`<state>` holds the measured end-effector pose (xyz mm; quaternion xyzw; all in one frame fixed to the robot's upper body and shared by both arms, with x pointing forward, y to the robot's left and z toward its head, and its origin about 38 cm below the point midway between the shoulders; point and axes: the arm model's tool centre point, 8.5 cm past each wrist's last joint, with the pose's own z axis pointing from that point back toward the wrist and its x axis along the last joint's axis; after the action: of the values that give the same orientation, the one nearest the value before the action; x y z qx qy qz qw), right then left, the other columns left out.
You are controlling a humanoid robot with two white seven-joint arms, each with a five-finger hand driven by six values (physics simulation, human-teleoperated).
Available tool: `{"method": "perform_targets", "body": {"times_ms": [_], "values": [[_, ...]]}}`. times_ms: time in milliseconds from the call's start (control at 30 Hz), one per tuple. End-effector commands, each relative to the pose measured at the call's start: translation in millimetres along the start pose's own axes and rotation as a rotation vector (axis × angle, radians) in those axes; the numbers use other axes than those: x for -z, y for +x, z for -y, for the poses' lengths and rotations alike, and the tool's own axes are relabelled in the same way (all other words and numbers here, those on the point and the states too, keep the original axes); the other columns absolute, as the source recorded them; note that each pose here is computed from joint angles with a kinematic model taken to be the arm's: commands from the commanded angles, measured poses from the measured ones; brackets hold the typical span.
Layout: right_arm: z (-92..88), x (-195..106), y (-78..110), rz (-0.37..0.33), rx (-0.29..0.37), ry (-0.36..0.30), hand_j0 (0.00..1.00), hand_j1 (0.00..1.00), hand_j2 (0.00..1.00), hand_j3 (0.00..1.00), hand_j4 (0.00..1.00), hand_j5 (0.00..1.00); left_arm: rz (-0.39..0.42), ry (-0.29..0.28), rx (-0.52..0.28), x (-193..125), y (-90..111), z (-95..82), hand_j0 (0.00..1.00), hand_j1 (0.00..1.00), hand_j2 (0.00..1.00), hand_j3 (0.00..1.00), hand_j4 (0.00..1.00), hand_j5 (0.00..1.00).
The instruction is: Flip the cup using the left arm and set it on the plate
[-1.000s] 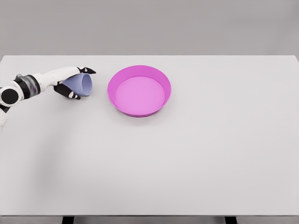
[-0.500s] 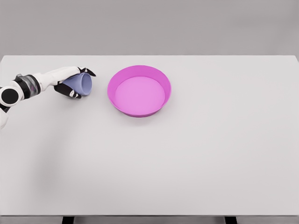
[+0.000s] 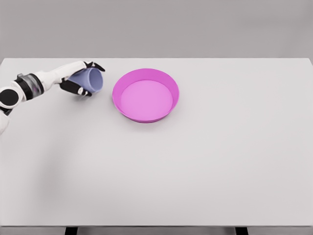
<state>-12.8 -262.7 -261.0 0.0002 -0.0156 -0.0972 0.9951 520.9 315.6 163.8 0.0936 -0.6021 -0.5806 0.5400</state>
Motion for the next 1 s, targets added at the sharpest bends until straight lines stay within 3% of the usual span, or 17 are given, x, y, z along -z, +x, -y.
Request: {"method": "perform_targets", "body": {"times_ms": [0,200,367,767,967], "values": [[0.0,0.0,0.0,0.000,-0.001,0.000,1.00,1.00,1.00,1.00,1.00,1.00,0.037,0.017,-0.013,2.5,10.1,-4.0,0.77,0.77,0.77,0.77,0.77,0.77],[0.2,-0.1,-1.0,-0.002,0.000,0.000,1.00,1.00,1.00,1.00,1.00,1.00,0.137,0.049,-0.074,16.1,36.4,-4.6,0.77,0.77,0.77,0.77,0.77,0.77],[0.0,0.0,0.0,0.000,-0.001,0.000,1.00,1.00,1.00,1.00,1.00,1.00,0.167,0.061,-0.122,21.2,42.2,-2.4,0.77,0.77,0.77,0.77,0.77,0.77],[0.0,0.0,0.0,0.000,0.001,0.000,1.00,1.00,1.00,1.00,1.00,1.00,0.287,0.069,-0.261,54.0,78.2,17.6,0.77,0.77,0.77,0.77,0.77,0.77],[0.0,0.0,0.0,0.000,0.001,0.000,1.00,1.00,1.00,1.00,1.00,1.00,0.347,0.077,-0.370,70.7,97.0,27.6,0.78,0.78,0.78,0.78,0.78,0.78]]}}
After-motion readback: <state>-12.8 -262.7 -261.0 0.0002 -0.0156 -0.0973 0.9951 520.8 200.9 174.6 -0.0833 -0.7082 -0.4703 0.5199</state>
